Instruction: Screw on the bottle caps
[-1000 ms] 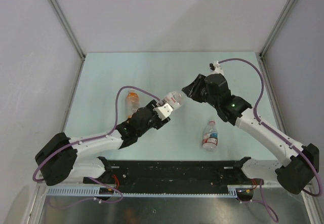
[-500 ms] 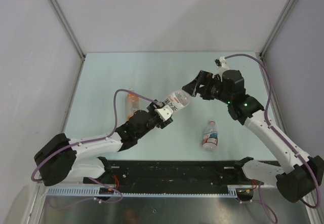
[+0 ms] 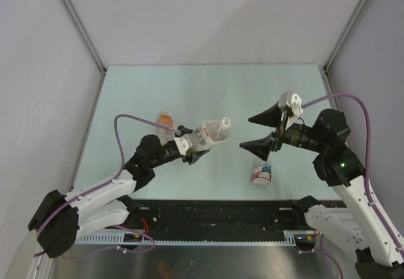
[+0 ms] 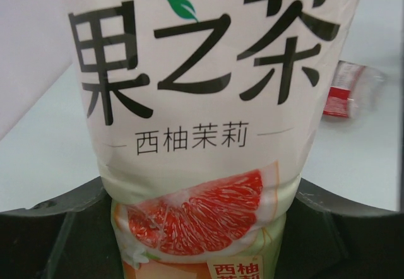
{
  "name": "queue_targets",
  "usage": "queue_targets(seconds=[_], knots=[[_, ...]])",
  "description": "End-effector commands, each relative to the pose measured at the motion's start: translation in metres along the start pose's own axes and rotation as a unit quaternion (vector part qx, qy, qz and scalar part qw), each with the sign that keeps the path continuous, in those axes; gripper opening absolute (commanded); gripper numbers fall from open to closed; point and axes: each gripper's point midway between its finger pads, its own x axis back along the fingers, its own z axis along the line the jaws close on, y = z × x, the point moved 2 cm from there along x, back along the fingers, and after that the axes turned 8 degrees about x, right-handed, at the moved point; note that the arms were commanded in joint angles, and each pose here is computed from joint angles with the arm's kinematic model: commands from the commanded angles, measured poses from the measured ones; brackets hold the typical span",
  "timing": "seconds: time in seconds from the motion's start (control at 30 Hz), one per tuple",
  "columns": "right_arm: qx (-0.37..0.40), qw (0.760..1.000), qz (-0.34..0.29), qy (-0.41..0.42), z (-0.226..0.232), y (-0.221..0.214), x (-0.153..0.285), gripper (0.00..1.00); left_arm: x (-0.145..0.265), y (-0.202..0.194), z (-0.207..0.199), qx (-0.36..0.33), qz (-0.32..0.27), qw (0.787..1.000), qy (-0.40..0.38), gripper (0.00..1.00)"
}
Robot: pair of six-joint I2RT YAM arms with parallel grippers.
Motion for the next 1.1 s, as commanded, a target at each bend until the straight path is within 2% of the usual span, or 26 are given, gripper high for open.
queue_targets(seconds=[0.0, 0.13, 0.23, 0.43, 0.97, 1.07], knots=[[0.131, 0.987, -0.003, 0.096, 0.023, -0.015, 0.008, 0.96, 0.013, 0.006, -0.041, -0.015, -0.016, 0.991, -0.133, 0.0], [0.24, 0.953, -0.029, 0.183, 0.042, -0.026, 0.011, 0.93, 0.018, -0.005, -0.049, -0.025, 0.009, 0.986, -0.165, 0.0], [0.279, 0.939, -0.042, 0.197, 0.045, -0.026, 0.009, 0.9, 0.017, -0.007, -0.05, -0.022, 0.021, 0.984, -0.177, 0.0], [0.268, 0.943, -0.045, 0.191, 0.041, -0.023, -0.002, 0.79, 0.015, -0.01, -0.051, -0.015, 0.034, 0.982, -0.187, 0.0], [0.258, 0.952, 0.013, 0.164, 0.039, -0.047, -0.023, 0.65, 0.013, -0.005, -0.051, -0.01, 0.036, 0.981, -0.192, 0.0], [0.255, 0.954, 0.02, 0.158, 0.037, -0.05, -0.026, 0.59, 0.013, -0.004, -0.051, -0.012, 0.034, 0.98, -0.195, 0.0]])
